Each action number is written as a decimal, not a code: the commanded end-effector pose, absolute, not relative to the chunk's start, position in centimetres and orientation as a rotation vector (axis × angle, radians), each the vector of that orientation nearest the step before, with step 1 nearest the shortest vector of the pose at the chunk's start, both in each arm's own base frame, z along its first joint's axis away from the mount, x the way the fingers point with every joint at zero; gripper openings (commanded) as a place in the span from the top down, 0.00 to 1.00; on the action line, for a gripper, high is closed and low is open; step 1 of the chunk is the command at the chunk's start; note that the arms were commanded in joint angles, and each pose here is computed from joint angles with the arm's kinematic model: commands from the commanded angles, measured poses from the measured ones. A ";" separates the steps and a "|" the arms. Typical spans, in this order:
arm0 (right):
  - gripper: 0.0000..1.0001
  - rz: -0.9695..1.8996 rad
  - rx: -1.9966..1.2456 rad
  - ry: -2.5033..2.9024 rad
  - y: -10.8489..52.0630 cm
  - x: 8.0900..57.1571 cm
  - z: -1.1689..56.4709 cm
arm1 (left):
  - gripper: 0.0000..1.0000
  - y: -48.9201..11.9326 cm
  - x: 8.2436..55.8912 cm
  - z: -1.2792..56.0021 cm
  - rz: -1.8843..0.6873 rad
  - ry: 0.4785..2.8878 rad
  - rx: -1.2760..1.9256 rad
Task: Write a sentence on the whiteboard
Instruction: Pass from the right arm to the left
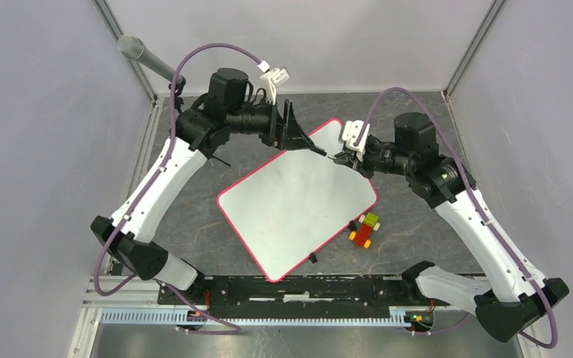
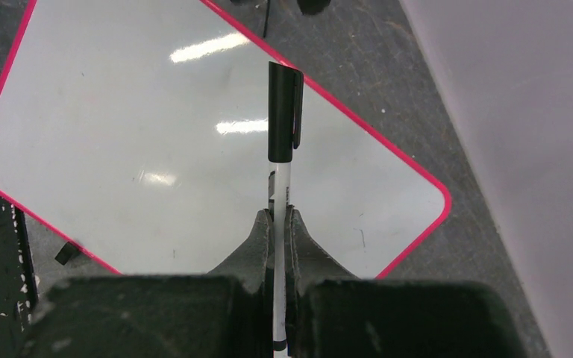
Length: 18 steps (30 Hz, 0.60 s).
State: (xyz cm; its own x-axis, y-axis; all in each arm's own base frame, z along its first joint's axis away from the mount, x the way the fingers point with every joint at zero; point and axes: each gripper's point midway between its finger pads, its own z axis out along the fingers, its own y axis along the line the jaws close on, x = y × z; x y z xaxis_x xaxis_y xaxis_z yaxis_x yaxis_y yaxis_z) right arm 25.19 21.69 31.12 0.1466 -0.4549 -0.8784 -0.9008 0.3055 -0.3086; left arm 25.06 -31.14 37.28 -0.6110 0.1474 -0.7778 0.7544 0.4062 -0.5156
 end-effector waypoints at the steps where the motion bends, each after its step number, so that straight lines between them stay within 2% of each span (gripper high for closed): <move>1: 1.00 0.410 -1.318 1.428 22.0 25.9 33.6 | 0.22 -32.6 24.9 37.1 -1.453 2.103 0.616; 12: 1.00 0.352 -1.341 1.399 24.0 25.7 34.0 | 0.37 -33.1 23.3 35.9 -1.604 2.159 0.614; 18: 1.00 0.357 -1.343 1.394 24.4 25.7 34.3 | 0.53 -32.9 22.8 34.9 -1.616 2.186 0.620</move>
State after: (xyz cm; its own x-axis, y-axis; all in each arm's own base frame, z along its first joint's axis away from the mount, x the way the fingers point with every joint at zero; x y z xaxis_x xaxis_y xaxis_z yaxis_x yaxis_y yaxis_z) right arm 25.11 24.19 31.62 0.2129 -0.5293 -0.8213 -0.8696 0.2806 -0.4063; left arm 24.01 -32.97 33.32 -0.8447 0.1352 -0.5179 0.5325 0.3104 -0.7875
